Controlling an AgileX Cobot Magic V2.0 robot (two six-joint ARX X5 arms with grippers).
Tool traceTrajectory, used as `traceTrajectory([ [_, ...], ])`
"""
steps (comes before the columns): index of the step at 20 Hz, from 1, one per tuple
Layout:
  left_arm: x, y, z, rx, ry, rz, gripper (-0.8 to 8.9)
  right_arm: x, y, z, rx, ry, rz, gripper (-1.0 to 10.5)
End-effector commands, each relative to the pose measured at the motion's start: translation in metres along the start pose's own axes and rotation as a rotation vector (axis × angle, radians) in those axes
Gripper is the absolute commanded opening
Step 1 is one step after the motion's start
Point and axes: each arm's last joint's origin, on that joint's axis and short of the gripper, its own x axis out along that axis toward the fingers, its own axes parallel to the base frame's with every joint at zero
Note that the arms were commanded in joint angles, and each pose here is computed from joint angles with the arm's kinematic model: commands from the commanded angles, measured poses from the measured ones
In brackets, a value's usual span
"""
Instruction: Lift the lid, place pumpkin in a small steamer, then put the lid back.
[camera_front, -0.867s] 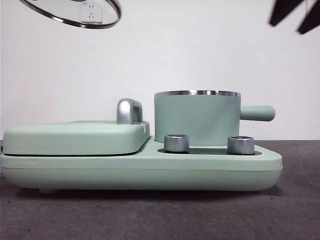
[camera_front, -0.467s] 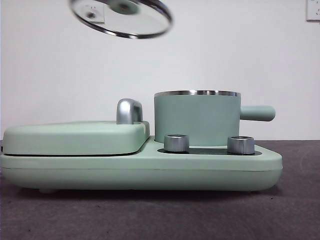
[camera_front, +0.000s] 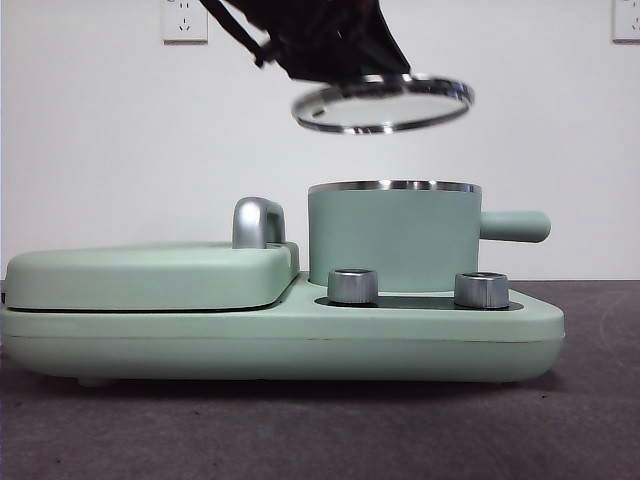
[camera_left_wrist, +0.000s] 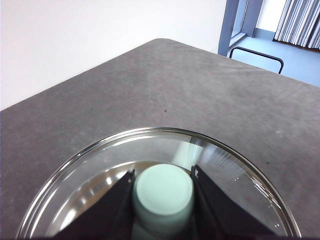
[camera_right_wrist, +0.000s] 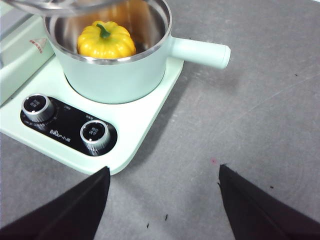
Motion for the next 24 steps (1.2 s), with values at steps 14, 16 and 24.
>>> traceTrajectory([
  [14,0.052,0.007,-0.044,-0.006,0.039,0.021,0.1,0.0,0.001,-0.002,0.004,0.029,0.008,3.4],
  [16,0.052,0.007,-0.044,-0.007,0.045,0.021,0.1,0.0,0.001,-0.001,0.004,0.028,0.008,3.4],
  [24,0.048,0.006,-0.048,-0.018,0.123,0.017,0.1,0.0,0.001,-0.001,0.004,0.028,0.008,3.4],
])
